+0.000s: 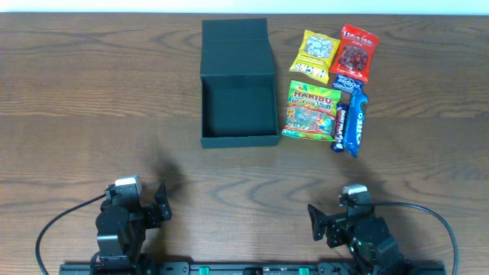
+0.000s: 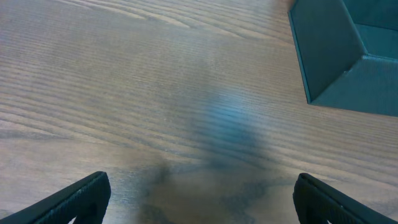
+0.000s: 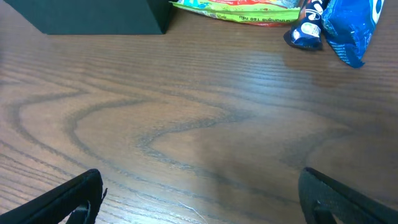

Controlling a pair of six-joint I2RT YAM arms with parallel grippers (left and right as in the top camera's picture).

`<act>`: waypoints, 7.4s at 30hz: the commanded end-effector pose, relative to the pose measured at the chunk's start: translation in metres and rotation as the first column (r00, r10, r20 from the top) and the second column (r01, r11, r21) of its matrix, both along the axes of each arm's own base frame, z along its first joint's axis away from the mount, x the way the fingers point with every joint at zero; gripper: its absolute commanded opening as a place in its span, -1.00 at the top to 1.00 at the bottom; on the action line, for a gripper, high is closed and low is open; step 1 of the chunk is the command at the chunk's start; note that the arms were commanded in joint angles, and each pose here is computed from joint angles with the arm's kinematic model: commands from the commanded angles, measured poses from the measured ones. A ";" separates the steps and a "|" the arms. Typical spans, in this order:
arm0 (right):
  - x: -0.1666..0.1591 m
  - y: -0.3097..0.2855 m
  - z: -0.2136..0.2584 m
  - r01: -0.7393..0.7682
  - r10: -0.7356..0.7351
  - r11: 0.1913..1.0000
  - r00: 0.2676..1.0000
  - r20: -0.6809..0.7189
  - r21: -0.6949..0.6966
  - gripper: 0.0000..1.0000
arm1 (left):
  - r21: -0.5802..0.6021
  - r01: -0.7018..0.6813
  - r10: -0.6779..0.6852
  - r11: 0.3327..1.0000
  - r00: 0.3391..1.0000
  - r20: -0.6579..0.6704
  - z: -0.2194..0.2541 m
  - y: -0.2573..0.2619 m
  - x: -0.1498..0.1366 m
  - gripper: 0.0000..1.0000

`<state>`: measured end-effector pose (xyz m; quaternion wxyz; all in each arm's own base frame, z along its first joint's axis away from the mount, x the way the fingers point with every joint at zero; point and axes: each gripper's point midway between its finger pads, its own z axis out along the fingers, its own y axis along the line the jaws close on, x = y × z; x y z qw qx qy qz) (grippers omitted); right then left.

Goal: Pack container
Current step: 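Move the right gripper toward the green Haribo bag beside the box, then grasp the green Haribo bag with the right gripper, then carry the Haribo bag into the green box and release it, then reach the right gripper to the blue Oreo roll and grasp it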

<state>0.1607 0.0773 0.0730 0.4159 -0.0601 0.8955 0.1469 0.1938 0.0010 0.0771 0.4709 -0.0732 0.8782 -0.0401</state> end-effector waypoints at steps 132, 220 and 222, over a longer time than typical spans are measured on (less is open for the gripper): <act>0.295 0.092 0.145 0.137 -0.149 0.988 0.969 -0.195 -0.074 0.98 | -0.004 -0.020 0.020 1.000 1.000 -0.006 -0.003 0.003 -0.001 -0.90; 0.260 -0.094 -0.081 0.358 -0.452 0.892 0.721 -0.525 -0.275 0.47 | -0.004 -0.020 0.020 1.000 1.000 -0.006 -0.003 0.003 -0.001 -0.90; 0.259 -0.093 -0.081 0.354 -0.446 0.895 0.720 -0.532 -0.271 0.58 | -0.004 -0.020 0.020 1.000 1.000 -0.006 -0.003 0.003 -0.001 -0.91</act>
